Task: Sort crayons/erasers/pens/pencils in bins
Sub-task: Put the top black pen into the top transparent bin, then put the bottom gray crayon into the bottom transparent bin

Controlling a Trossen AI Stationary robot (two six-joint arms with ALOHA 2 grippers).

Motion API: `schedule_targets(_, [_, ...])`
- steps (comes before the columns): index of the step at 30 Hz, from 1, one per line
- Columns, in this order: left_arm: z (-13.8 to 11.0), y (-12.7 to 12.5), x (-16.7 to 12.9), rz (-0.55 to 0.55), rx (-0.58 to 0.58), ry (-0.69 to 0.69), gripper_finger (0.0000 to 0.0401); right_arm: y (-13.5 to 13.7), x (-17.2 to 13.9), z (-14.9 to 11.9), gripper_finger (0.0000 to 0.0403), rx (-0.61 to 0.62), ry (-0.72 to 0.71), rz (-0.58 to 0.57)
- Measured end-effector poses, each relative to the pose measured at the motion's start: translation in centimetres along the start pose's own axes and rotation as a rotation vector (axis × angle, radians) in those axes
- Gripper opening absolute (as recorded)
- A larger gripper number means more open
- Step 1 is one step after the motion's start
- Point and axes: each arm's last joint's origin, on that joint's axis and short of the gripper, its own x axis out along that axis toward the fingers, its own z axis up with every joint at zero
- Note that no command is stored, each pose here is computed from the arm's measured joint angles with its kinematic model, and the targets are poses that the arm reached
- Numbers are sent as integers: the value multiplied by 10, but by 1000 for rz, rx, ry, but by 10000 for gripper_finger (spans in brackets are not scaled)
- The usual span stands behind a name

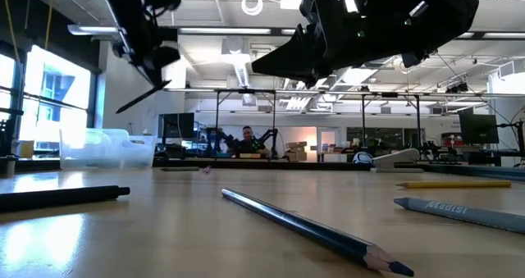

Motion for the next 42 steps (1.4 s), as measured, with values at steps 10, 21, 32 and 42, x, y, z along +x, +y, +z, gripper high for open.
schedule_targets(10, [-6,14,70,44,-28,271,10,0,0,0,2,-12,0,0])
schedule_targets(21, [-16,24,101,47,-58,405,10,0,0,-1,0,-32,15,6])
schedule_targets(32, [-22,20,115,51,-14,478,59,4,0,-1,0,-45,14,17])
schedule_targets(42, [-11,18,68,34,7,283,70,3,-6,4,0,-38,31,16])
